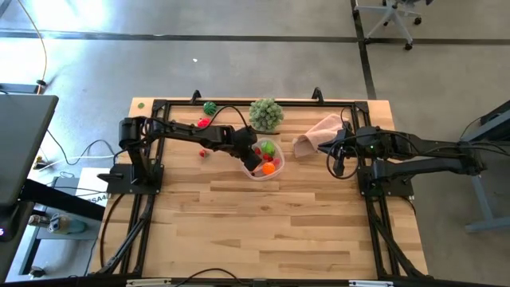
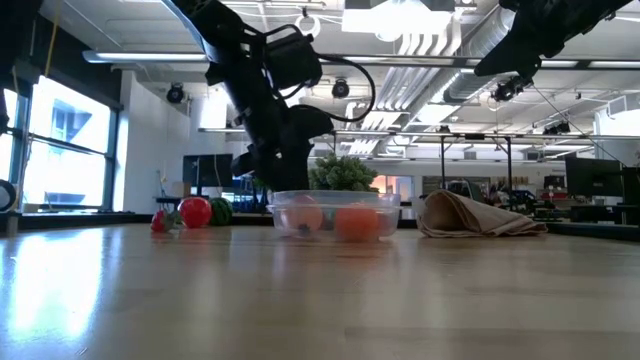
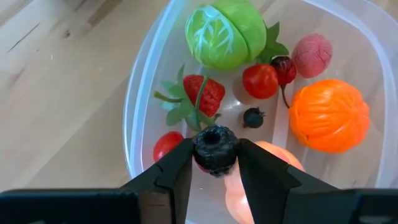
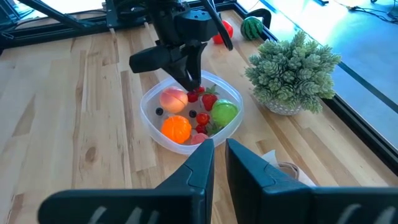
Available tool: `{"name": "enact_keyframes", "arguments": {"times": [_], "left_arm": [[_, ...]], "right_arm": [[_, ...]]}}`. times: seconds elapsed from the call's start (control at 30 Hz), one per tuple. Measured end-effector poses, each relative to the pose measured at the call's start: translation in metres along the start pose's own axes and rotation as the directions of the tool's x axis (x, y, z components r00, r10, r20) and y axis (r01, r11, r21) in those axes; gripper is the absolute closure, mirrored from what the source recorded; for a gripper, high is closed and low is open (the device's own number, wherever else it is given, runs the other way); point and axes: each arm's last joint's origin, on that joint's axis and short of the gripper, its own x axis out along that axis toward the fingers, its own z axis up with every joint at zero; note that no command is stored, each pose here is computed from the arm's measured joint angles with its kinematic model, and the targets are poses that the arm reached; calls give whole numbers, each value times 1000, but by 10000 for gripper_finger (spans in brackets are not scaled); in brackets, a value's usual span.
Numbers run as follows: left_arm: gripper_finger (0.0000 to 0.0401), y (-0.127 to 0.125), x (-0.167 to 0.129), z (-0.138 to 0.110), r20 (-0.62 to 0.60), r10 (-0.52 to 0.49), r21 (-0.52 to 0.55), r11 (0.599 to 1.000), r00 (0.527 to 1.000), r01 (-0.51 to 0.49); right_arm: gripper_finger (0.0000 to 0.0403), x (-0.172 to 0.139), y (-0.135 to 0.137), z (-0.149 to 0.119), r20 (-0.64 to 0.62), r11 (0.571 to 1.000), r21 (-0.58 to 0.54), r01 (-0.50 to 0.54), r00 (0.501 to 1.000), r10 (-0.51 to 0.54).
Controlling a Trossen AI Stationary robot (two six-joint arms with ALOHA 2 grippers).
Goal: Pick and placing Produce into tupperware
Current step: Put the blackberry into the container, then put the strawberry into the container
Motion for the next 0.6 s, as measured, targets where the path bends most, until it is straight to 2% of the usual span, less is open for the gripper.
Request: {"name": "enact_keyframes", "arguments": {"times": [0.23, 0.43, 0.6], "left_arm": [[253, 0, 0, -1, -7, 5, 8, 1000, 1000, -5], [261, -1, -2, 1, -24, -6, 9, 1000, 1000, 6], [277, -6, -20, 15, -86, 19, -21, 1000, 996, -21]], "right_arm": [[373, 0, 0, 0, 0, 1000, 0, 0, 1000, 0], [373, 0, 0, 0, 0, 1000, 0, -1, 1000, 1], [373, 0, 0, 0, -1, 1000, 0, -3, 1000, 3]]}}
